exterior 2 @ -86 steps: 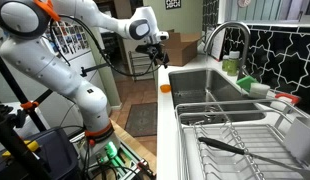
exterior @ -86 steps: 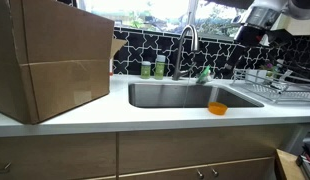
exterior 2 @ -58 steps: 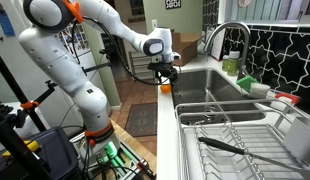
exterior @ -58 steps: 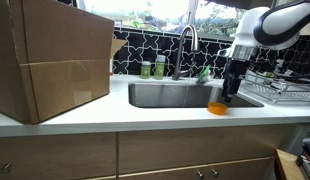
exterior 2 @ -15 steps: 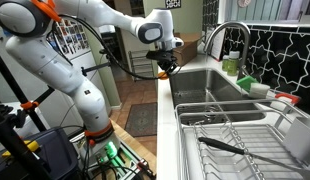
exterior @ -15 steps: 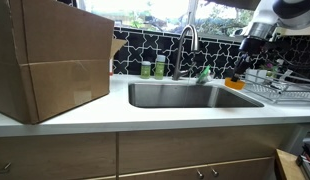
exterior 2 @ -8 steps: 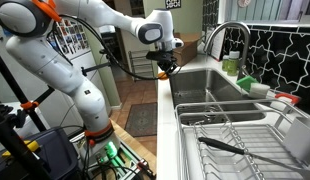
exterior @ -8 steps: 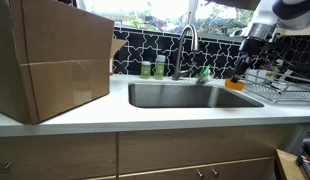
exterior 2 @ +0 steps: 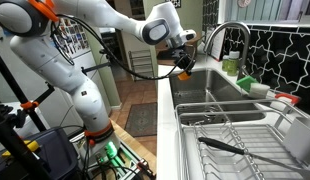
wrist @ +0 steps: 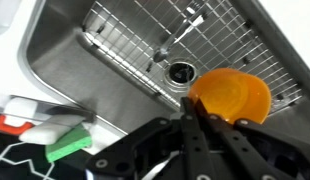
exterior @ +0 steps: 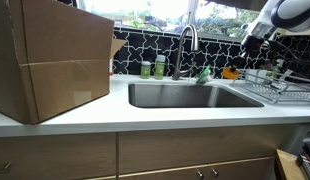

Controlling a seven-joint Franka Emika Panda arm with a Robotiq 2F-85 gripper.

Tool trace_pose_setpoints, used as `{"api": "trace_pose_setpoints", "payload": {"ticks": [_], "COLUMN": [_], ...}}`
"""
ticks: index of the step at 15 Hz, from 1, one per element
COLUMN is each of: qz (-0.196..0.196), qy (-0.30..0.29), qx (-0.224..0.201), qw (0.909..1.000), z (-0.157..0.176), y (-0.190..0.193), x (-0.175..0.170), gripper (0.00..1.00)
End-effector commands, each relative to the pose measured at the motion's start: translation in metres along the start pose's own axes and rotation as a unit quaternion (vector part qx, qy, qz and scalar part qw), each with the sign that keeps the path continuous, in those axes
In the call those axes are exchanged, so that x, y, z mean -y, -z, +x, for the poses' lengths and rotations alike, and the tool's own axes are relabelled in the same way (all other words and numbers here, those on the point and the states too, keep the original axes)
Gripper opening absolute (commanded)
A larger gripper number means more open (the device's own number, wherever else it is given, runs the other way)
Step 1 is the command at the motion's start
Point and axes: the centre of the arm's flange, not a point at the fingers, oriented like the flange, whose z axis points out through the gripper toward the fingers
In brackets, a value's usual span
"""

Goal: Pour the contents of the orange bowl into the sink

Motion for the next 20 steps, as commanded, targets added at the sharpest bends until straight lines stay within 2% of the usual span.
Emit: {"api": "trace_pose_setpoints", "payload": {"ticks": [1, 7, 12, 13, 14, 15, 16, 20], "qz": [-0.094, -0.239, -0.347, -0.359, -0.364, -0.359, -0.366, -0.346], "qy": [-0.033, -0.012, 0.031, 0.037, 0.039, 0.034, 0.029, 0.011], "qx": [0.003, -0.026, -0.053, -0.057, -0.056, -0.05, -0.05, -0.032], "qw": [0.995, 0.9707, 0.9361, 0.931, 0.9287, 0.9315, 0.9289, 0.9377], "z": [0.015, 0.036, 0.044, 0.045, 0.046, 0.046, 0.045, 0.043], "y": [-0.013, -0.03, -0.038, -0.038, -0.038, -0.041, -0.043, -0.05], "x": [-0.027, -0.02, -0.002, 0.002, 0.004, 0.006, 0.006, 0.003], "gripper": [0.01, 0.01, 0.01, 0.01, 0.01, 0.01, 0.01, 0.01]}}
